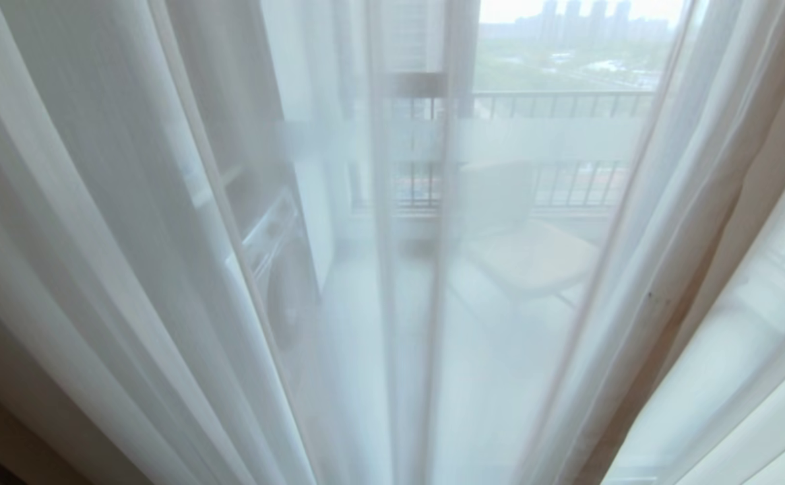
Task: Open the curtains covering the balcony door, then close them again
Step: Close the outer curtains on both sides
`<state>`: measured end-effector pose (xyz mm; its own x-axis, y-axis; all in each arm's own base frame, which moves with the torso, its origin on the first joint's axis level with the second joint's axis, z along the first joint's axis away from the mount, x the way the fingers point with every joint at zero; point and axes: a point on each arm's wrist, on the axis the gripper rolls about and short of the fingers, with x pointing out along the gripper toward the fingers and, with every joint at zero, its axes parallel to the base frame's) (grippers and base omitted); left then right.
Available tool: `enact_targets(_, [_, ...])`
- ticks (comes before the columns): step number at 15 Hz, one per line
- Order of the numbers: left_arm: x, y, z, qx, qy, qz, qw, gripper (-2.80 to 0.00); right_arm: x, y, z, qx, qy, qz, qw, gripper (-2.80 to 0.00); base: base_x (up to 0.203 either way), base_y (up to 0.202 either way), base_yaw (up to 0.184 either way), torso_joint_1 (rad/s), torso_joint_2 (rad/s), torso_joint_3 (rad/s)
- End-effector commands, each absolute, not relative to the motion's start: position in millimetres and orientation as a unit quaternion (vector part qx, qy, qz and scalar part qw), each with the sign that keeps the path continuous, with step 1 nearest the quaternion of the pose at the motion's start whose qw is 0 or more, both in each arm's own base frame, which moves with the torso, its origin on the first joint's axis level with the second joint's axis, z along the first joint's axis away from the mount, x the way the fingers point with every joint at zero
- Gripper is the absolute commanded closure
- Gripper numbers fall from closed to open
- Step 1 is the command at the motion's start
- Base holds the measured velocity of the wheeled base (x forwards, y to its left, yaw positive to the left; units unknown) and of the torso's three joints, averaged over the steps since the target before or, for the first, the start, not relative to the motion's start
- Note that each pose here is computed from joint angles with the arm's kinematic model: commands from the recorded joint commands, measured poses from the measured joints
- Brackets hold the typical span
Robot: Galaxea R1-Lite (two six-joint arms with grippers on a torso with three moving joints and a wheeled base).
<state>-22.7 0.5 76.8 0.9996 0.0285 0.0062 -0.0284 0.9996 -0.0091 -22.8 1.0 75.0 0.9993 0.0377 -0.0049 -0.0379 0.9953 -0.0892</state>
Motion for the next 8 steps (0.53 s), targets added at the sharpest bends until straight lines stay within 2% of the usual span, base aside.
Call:
enact_targets(1, [-22.8,0.5,76.7,-0.005,-0.004,0.015,1.000,0.00,-22.8,1.0,75.0,-0.045,0.001,0.019,0.999,0.00,0.000,0.191,0.003,0.002,0.00,0.002])
enact_targets(8, [-22.8,0.5,76.7,-0.005,-0.004,0.015,1.000,0.00,-22.8,1.0,75.0,-0.045,0.001,0.019,0.999,0.00,0.000,0.192,0.000,0.002,0.00,0.001])
